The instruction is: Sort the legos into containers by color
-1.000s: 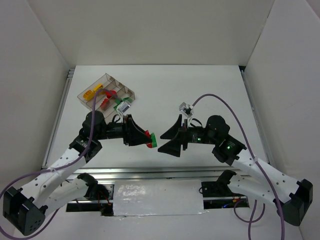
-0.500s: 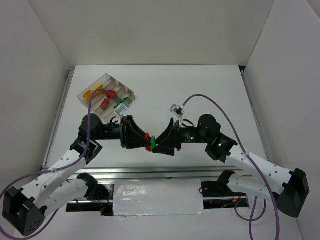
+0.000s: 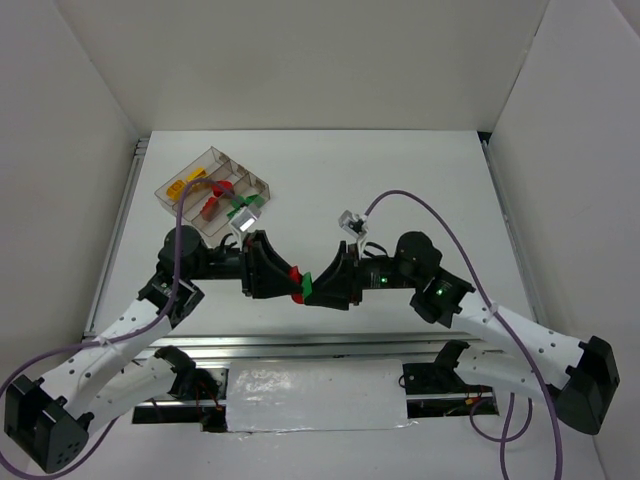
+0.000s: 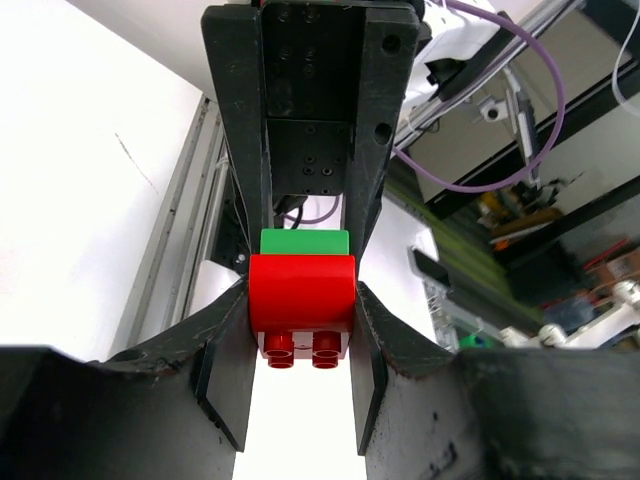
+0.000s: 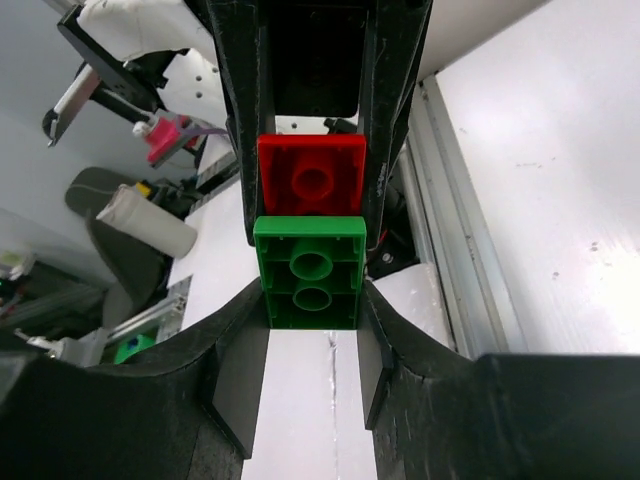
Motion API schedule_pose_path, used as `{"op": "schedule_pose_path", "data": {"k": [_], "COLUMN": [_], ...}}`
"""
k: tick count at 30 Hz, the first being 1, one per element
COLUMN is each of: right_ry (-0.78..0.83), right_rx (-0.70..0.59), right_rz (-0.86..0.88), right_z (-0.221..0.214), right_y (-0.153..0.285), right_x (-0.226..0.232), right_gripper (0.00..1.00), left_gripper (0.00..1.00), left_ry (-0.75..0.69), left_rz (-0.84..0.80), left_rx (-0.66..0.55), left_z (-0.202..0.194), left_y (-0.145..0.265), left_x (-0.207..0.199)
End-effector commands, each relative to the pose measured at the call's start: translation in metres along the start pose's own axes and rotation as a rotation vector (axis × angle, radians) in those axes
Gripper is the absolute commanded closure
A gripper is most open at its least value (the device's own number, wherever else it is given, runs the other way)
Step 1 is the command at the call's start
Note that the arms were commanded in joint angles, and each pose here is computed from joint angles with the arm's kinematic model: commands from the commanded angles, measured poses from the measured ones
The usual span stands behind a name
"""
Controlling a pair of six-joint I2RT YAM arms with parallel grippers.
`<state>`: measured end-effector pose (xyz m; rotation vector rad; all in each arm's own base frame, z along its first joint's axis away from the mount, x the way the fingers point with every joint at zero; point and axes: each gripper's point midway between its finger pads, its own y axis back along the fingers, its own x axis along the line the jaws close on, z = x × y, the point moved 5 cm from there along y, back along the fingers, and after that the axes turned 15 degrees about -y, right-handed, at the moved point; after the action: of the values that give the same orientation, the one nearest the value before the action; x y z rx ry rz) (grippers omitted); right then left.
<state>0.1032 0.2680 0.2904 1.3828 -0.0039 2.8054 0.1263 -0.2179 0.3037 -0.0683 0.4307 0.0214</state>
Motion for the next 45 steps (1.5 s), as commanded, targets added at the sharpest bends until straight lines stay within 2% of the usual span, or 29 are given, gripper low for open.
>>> {"op": "schedule_pose_path", "data": {"k": [1, 3, 9, 11, 13, 14, 16, 17, 18, 19, 20, 22, 24, 25, 26, 29, 30, 31, 36, 38, 42, 45], "right_ry": [0.151, 0.175, 0.168, 0.135, 0.109, 0.086, 0.062, 0.057, 0.056, 0.055, 0.056, 0.056, 0.049, 0.046, 0.04, 0.023, 0.025, 0.027, 0.021, 0.017, 0.011, 0.0], "right_rx": [-0.071, -0.087, -0.165, -0.193, -0.253, -0.258, -0.281, -0.276, -0.274, -0.27, -0.269, -0.275, -0.281, -0.281, -0.282, -0.265, -0.261, -0.251, -0.233, -0.232, -0.224, -0.207], "right_rz": [0.024, 0.033, -0.089, -0.155, -0.249, -0.289, -0.34, -0.346, -0.346, -0.34, -0.337, -0.335, -0.347, -0.354, -0.351, -0.319, -0.304, -0.286, -0.283, -0.288, -0.282, -0.274], "right_z": [0.006, 0.006, 0.012, 0.013, 0.02, 0.02, 0.022, 0.021, 0.021, 0.019, 0.018, 0.015, 0.014, 0.013, 0.012, 0.005, 0.003, 0.001, -0.009, -0.011, -0.011, -0.01], "right_y": [0.014, 0.026, 0.05, 0.054, 0.056, 0.057, 0.058, 0.058, 0.058, 0.058, 0.059, 0.06, 0.062, 0.062, 0.063, 0.062, 0.062, 0.062, 0.063, 0.064, 0.062, 0.058], "right_x": [0.005, 0.007, -0.018, -0.03, -0.043, -0.05, -0.057, -0.058, -0.059, -0.059, -0.059, -0.058, -0.059, -0.06, -0.06, -0.059, -0.057, -0.055, -0.059, -0.062, -0.064, -0.065], "right_gripper": [1.0, 1.0, 1.0, 1.0, 1.0, 1.0, 1.0, 1.0, 1.0, 1.0, 1.0, 1.0, 1.0, 1.0, 1.0, 1.0, 1.0, 1.0, 1.0, 1.0, 1.0, 1.0], "left_gripper": [1.0, 1.0, 1.0, 1.0, 1.0, 1.0, 1.0, 1.0, 1.0, 1.0, 1.0, 1.0, 1.0, 1.0, 1.0, 1.0, 1.0, 1.0, 1.0, 1.0, 0.9, 0.85], "left_ry": [-0.091, -0.101, -0.125, -0.082, -0.076, -0.135, -0.119, -0.092, -0.078, -0.081, -0.073, -0.056, -0.007, 0.035, 0.078, 0.169, 0.152, 0.162, 0.192, 0.222, 0.284, 0.283], "left_rz": [-0.011, -0.021, 0.028, 0.139, 0.431, 0.559, 0.835, 1.125, 1.261, 1.465, 1.544, 1.682, 1.736, 1.798, 1.829, 1.836, 1.845, 1.86, 1.857, 1.873, 1.878, 1.866], "left_rx": [0.003, 0.008, 0.011, 0.028, 0.086, 0.108, 0.169, 0.237, 0.278, 0.32, 0.408, 0.437, 0.453, 0.413, 0.424, 0.342, 0.284, 0.275, 0.382, 0.417, 0.469, 0.441], "left_z": [0.014, 0.017, 0.031, 0.032, 0.039, 0.056, 0.063, 0.069, 0.072, 0.085, 0.081, 0.089, 0.093, 0.1, 0.091, 0.083, 0.09, 0.088, 0.065, 0.051, 0.018, 0.018], "left_y": [0.001, 0.002, 0.009, 0.016, 0.028, 0.033, 0.051, 0.076, 0.09, 0.116, 0.124, 0.152, 0.168, 0.188, 0.196, 0.22, 0.224, 0.23, 0.233, 0.236, 0.239, 0.236], "left_x": [-0.009, -0.01, -0.002, 0.015, 0.05, 0.065, 0.097, 0.128, 0.139, 0.147, 0.169, 0.193, 0.228, 0.241, 0.264, 0.298, 0.308, 0.321, 0.372, 0.38, 0.394, 0.395]}}
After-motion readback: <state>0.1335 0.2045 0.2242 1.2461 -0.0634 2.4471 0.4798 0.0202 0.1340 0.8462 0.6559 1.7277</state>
